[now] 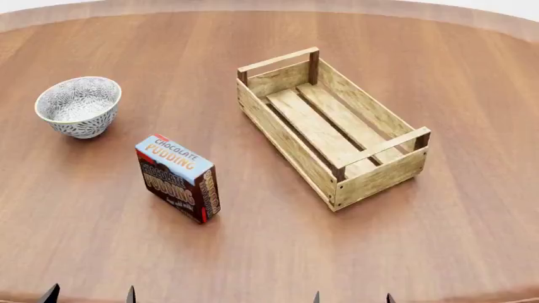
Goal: Pick up the chocolate pudding and put it in the tray.
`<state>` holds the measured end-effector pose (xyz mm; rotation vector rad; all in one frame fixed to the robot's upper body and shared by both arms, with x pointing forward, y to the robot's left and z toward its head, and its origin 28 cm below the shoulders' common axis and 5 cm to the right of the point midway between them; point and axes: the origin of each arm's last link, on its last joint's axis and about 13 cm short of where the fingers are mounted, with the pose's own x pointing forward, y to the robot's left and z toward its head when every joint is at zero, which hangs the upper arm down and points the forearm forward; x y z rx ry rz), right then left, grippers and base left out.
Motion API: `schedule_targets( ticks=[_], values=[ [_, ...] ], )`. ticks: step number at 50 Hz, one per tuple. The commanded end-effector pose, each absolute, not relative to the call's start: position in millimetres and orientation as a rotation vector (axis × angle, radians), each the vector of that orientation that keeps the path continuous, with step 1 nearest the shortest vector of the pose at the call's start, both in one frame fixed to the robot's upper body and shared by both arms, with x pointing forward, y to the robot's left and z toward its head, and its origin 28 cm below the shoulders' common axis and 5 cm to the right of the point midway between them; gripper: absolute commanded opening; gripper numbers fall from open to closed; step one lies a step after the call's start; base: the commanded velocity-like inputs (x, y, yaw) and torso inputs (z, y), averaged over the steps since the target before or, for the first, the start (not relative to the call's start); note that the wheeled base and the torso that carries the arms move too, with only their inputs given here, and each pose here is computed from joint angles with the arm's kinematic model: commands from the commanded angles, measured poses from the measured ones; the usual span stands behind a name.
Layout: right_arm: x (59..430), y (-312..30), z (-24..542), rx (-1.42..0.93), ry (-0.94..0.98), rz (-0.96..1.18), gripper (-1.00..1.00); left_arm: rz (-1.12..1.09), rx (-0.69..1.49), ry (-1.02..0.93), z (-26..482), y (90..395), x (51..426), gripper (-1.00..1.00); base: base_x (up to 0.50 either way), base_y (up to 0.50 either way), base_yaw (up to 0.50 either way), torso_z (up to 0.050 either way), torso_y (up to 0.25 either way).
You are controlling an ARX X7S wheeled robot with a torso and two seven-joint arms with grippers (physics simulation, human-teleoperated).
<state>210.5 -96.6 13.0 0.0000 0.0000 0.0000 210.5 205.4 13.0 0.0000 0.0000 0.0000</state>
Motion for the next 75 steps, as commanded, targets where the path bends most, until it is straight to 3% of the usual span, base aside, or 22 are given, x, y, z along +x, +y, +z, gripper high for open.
schedule_targets(
  ticks=[1, 23, 33, 75],
  values=[
    [210.1, -96.1, 13.6, 0.000, 0.000, 0.000, 1.00, 0.000, 0.000, 0.000, 14.0, 205.4, 209.7, 1.00, 0.00, 0.00, 0.00, 0.000, 0.000],
    [184.1, -88.4, 52.2, -0.013, -0.147, 0.055, 1.00, -0.020, 0.019, -0.106, 43.4, 202.0, 187.7, 1.00, 0.00, 0.00, 0.00, 0.000, 0.000],
    [190.3, -90.8, 45.8, -0.003, -0.136, 0.039, 1.00, -0.037, 0.016, -0.122, 48.8, 201.1, 183.0, 1.00, 0.04, 0.00, 0.00, 0.000, 0.000],
    [193.8, -88.7, 41.6, -0.003, -0.124, 0.045, 1.00, -0.054, 0.015, -0.118, 46.8, 199.4, 183.2, 1.00, 0.30, 0.00, 0.00, 0.000, 0.000]
  ],
)
